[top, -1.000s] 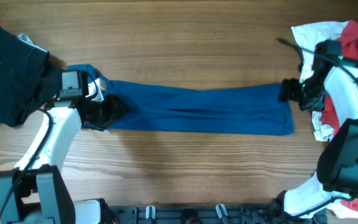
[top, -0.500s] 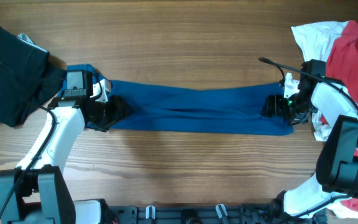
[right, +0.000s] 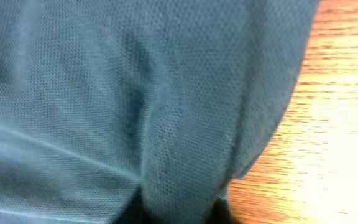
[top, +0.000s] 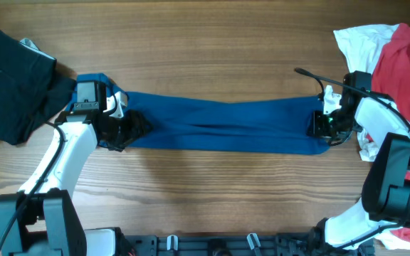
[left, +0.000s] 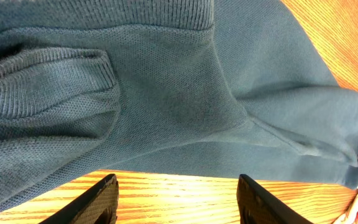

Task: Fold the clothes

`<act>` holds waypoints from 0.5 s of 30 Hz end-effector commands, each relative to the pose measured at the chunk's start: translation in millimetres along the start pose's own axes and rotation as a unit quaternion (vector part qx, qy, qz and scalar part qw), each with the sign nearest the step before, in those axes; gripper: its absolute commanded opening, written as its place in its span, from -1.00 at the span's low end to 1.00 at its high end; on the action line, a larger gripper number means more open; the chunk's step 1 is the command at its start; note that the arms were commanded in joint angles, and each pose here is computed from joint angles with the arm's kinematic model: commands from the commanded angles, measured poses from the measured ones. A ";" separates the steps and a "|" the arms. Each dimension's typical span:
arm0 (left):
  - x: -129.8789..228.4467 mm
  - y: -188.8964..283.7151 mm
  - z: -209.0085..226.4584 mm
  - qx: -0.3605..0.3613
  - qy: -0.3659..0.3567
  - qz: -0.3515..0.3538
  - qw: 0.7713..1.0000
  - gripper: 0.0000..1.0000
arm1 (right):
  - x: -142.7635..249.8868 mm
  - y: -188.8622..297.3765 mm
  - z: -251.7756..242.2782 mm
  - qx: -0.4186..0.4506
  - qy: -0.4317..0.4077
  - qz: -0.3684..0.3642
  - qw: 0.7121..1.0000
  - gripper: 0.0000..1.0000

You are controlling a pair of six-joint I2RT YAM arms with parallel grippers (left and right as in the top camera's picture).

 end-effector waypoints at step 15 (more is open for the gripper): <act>10.7 23.7 -23.4 0.066 -0.027 0.001 0.997 -0.01 | -33.6 113.8 -37.6 0.199 -0.143 -0.083 0.966 -0.91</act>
Point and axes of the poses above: each gripper's point midway between its finger pads, its own y axis back along the fingers, its own z axis along the line the jaws close on, x = y × z, the point moved 6 cm from there along y, back along the fingers, and after that the axes turned 3 degrees about y, right-handed, at the moved point
